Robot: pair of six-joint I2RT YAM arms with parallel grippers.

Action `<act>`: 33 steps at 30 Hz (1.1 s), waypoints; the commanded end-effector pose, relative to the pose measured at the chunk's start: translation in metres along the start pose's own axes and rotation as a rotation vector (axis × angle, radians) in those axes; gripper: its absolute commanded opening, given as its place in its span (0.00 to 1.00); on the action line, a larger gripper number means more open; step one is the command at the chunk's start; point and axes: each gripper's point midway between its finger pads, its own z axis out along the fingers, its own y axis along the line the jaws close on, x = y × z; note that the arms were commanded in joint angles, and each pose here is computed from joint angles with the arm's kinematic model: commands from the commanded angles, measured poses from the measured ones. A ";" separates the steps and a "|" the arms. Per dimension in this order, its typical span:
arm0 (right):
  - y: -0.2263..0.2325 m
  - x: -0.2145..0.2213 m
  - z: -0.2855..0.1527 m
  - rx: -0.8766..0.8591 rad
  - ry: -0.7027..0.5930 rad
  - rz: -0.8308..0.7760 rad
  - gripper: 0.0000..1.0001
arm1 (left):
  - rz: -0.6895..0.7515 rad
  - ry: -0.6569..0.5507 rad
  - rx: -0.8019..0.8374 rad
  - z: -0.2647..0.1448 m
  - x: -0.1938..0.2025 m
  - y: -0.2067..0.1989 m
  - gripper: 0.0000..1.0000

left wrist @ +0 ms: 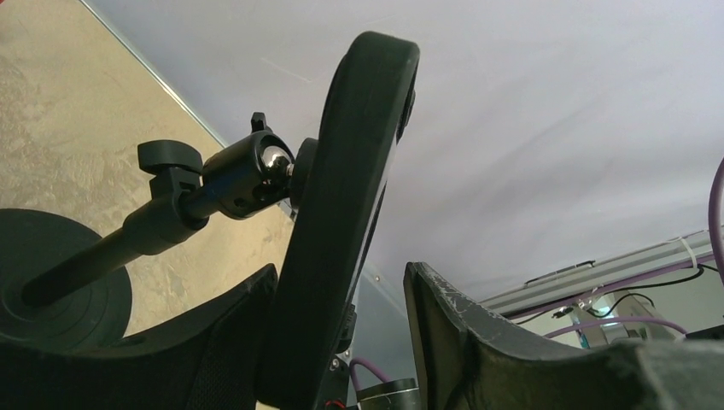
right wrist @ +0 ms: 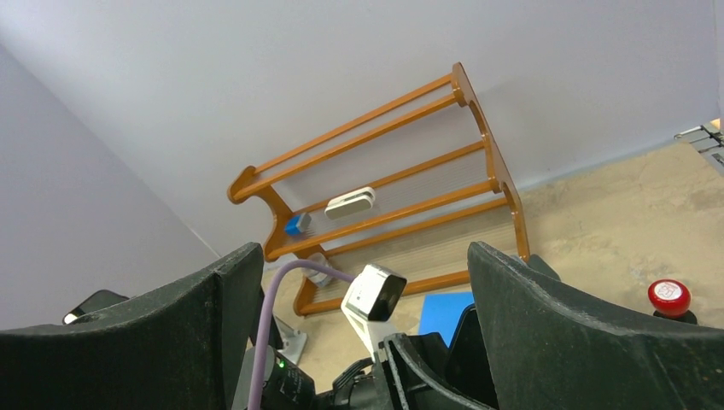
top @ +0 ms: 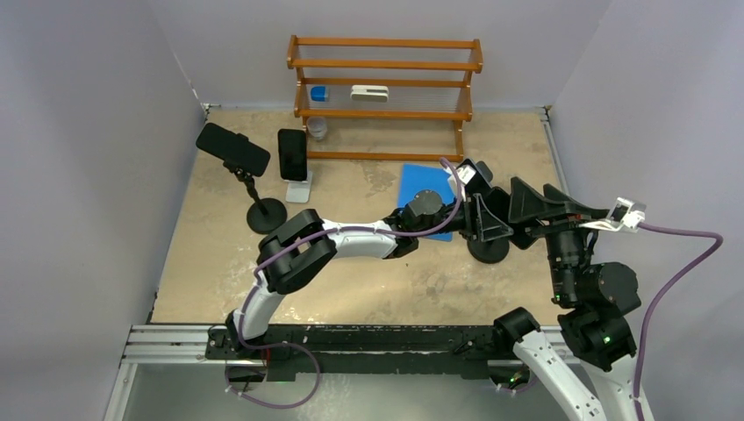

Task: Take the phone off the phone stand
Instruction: Move the phone stand with the phone to the center of the board.

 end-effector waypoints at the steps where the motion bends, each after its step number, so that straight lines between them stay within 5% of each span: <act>1: 0.014 -0.054 -0.026 -0.066 -0.142 0.052 0.90 | 0.021 -0.017 0.091 0.008 -0.011 -0.028 0.54; 21: 0.012 -0.055 -0.029 -0.059 -0.141 0.053 0.90 | 0.018 0.007 0.122 0.009 -0.006 -0.031 0.39; 33: 0.011 -0.056 -0.029 -0.052 -0.146 0.057 0.90 | 0.032 0.004 0.145 0.007 -0.007 -0.037 0.19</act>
